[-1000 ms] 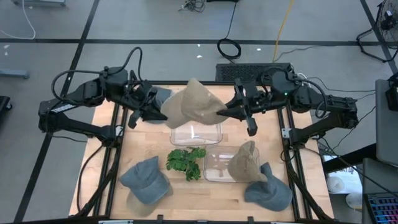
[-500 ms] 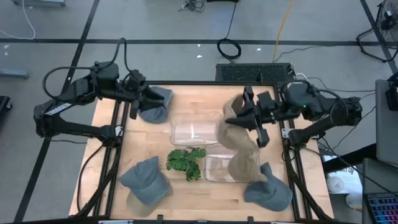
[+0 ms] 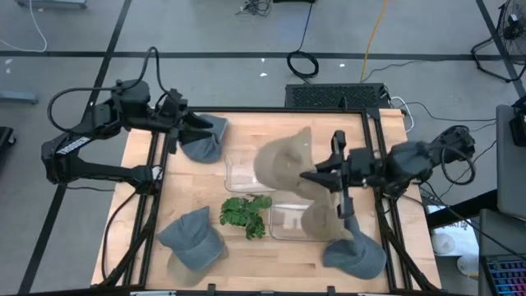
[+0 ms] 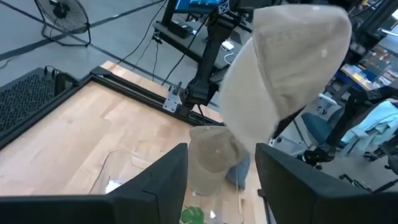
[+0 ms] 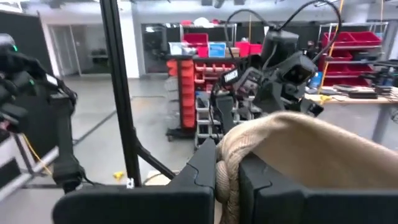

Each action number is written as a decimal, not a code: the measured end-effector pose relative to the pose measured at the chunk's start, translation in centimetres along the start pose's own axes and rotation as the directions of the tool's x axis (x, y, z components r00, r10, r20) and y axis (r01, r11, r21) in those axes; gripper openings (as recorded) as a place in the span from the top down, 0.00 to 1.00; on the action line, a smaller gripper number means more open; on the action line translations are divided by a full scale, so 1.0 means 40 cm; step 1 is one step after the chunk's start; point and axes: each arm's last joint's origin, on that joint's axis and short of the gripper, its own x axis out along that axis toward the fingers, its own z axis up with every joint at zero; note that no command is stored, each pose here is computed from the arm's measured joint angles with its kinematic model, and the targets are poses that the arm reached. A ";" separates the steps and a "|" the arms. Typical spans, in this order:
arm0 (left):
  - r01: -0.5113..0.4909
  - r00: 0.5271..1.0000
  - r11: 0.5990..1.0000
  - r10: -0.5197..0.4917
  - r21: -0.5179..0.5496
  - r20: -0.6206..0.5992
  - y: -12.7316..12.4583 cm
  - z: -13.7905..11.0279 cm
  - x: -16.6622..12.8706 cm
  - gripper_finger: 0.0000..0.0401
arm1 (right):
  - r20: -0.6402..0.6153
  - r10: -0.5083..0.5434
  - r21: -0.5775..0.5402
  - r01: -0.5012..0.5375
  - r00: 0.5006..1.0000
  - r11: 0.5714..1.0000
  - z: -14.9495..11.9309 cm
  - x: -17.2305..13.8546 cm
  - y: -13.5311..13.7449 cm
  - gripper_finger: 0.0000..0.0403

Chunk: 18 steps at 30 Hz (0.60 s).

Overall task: Pick & Place hat
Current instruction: Put the top brown cap into the bottom transparent bin

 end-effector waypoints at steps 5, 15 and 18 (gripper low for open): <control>0.004 1.000 0.999 -0.004 -0.051 0.007 -0.002 0.001 -0.005 0.53 | -0.045 -0.116 -0.047 0.114 0.992 0.992 -0.038 0.029 0.044 0.98; 0.010 1.000 0.984 -0.008 -0.178 0.015 -0.004 0.002 -0.008 0.54 | -0.086 -0.289 -0.096 0.281 0.953 0.955 -0.097 0.048 0.125 0.98; 0.011 1.000 0.977 -0.008 -0.211 0.015 -0.004 0.002 -0.007 0.53 | -0.109 -0.321 -0.095 0.312 0.941 0.945 -0.108 0.037 0.135 0.98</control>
